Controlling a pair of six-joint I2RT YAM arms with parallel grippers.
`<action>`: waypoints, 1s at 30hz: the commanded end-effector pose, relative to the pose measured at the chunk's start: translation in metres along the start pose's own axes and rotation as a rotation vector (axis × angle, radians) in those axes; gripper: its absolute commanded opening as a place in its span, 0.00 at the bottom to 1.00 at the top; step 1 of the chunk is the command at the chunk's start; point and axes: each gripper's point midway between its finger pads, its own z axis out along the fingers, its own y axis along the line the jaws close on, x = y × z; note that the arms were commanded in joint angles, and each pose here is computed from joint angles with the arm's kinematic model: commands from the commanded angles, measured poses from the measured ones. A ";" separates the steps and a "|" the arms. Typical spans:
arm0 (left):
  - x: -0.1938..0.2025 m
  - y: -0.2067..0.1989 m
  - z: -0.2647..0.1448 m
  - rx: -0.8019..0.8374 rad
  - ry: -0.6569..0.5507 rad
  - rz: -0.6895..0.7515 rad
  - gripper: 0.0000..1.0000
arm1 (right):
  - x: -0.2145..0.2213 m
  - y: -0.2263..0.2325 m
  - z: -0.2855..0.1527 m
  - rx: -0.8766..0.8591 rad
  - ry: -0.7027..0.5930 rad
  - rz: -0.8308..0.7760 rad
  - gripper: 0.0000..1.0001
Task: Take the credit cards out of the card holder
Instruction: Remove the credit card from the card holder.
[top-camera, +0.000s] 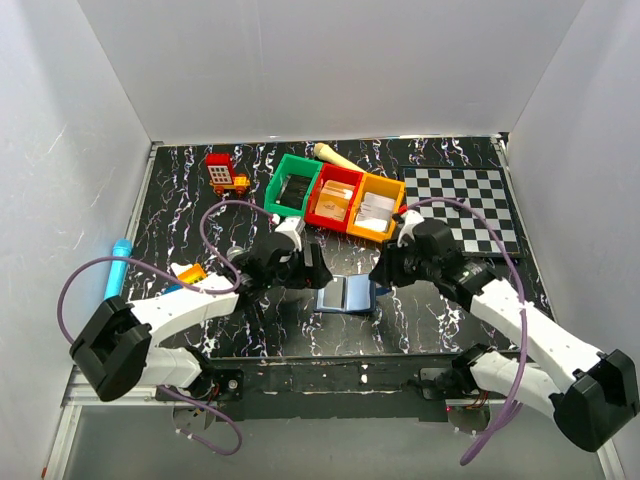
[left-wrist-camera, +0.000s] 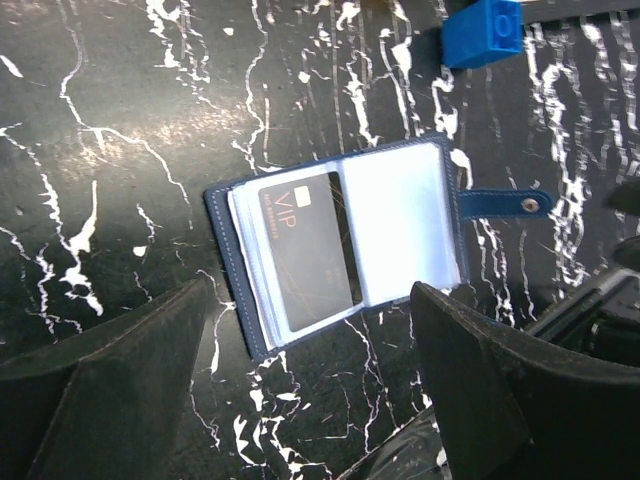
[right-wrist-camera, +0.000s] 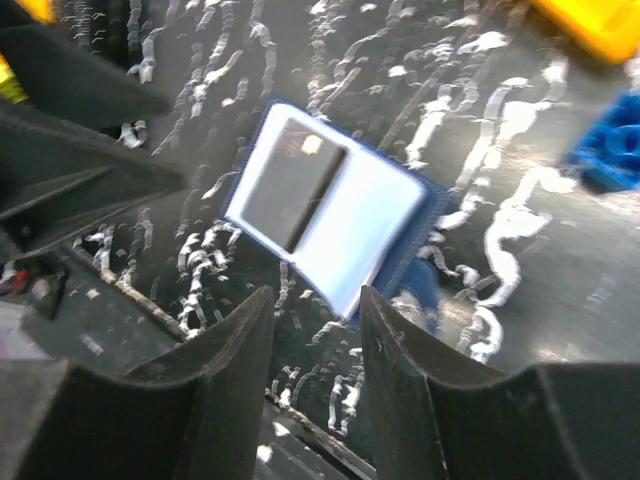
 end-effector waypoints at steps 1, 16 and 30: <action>-0.019 -0.032 -0.014 0.242 -0.132 0.002 0.82 | -0.009 0.056 0.013 -0.352 -0.113 0.022 0.45; 0.000 -0.021 0.017 0.294 0.048 -0.100 0.31 | 0.045 0.037 0.082 -0.302 0.186 0.235 0.09; 0.027 -0.002 0.042 0.229 0.131 -0.167 0.23 | 0.081 -0.004 0.101 -0.162 0.290 0.312 0.15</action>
